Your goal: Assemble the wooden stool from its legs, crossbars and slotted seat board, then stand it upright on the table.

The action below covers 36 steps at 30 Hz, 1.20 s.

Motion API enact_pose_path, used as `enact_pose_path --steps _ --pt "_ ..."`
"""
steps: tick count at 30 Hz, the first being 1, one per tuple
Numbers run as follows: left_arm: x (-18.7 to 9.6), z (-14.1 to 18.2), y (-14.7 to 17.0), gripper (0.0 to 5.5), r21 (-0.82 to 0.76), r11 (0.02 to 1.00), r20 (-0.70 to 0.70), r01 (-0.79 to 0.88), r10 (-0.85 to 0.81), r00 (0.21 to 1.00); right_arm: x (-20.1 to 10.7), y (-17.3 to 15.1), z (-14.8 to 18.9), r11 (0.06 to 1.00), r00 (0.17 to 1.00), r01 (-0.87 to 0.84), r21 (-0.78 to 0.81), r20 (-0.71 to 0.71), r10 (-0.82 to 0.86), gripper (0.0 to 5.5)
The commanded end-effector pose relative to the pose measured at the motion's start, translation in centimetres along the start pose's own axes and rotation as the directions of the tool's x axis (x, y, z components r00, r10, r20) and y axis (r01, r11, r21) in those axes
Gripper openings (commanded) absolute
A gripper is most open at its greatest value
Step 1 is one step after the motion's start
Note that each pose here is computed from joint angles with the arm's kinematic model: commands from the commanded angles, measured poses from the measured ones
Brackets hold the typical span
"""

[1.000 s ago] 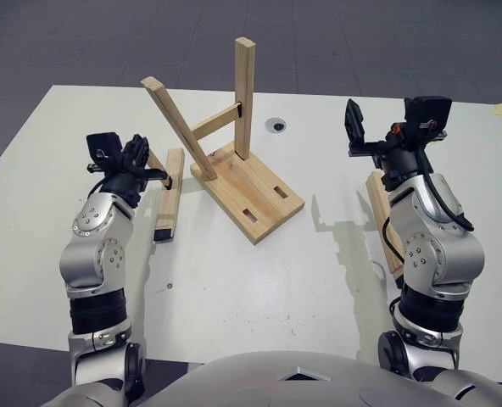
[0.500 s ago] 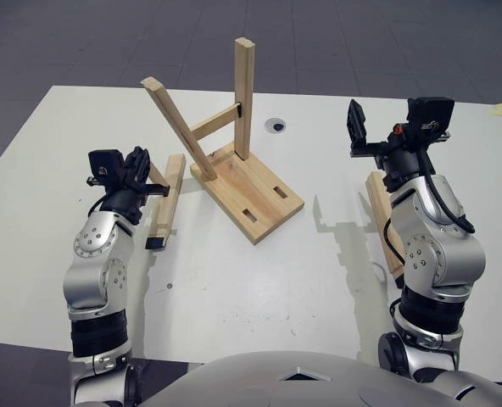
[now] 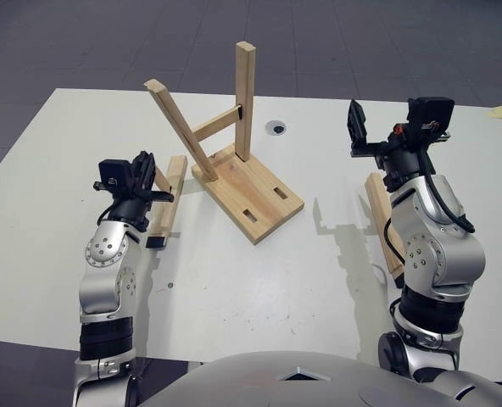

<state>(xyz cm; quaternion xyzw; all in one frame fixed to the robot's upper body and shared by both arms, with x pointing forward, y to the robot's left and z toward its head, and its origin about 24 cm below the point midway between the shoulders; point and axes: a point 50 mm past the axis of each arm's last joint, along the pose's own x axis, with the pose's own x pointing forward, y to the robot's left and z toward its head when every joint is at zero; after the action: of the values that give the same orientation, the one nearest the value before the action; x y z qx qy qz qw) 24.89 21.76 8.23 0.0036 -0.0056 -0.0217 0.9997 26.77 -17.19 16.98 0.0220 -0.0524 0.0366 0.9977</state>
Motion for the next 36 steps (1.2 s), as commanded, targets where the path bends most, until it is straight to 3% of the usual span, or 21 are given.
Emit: enact_pose_path --steps 1,7,15,24,36 --pt "-2.1 -6.0 1.0 0.43 -0.018 0.997 -0.339 -0.079 0.069 0.938 0.3 0.0 0.5 1.000 1.000 -0.006 -0.011 0.019 0.006 5.40" --pt "-0.1 -2.5 1.2 0.43 -0.015 0.996 -0.179 -0.091 0.086 0.980 0.3 0.0 0.5 1.000 1.000 -0.012 -0.015 0.020 0.012 5.40" --pt "1.6 2.0 1.1 1.94 -0.017 0.995 0.001 -0.094 0.094 0.996 0.3 0.0 0.4 1.000 1.000 -0.018 -0.014 0.019 0.018 5.40" --pt "3.9 9.5 1.5 3.38 -0.053 0.996 0.213 -0.072 0.081 0.974 0.3 0.1 0.0 1.000 1.000 -0.025 -0.018 0.002 0.025 5.40" --pt "6.3 6.6 2.3 5.30 -0.142 0.990 0.115 -0.021 0.038 0.993 0.5 0.4 -0.1 0.999 0.999 -0.031 -0.012 0.006 0.032 5.40"
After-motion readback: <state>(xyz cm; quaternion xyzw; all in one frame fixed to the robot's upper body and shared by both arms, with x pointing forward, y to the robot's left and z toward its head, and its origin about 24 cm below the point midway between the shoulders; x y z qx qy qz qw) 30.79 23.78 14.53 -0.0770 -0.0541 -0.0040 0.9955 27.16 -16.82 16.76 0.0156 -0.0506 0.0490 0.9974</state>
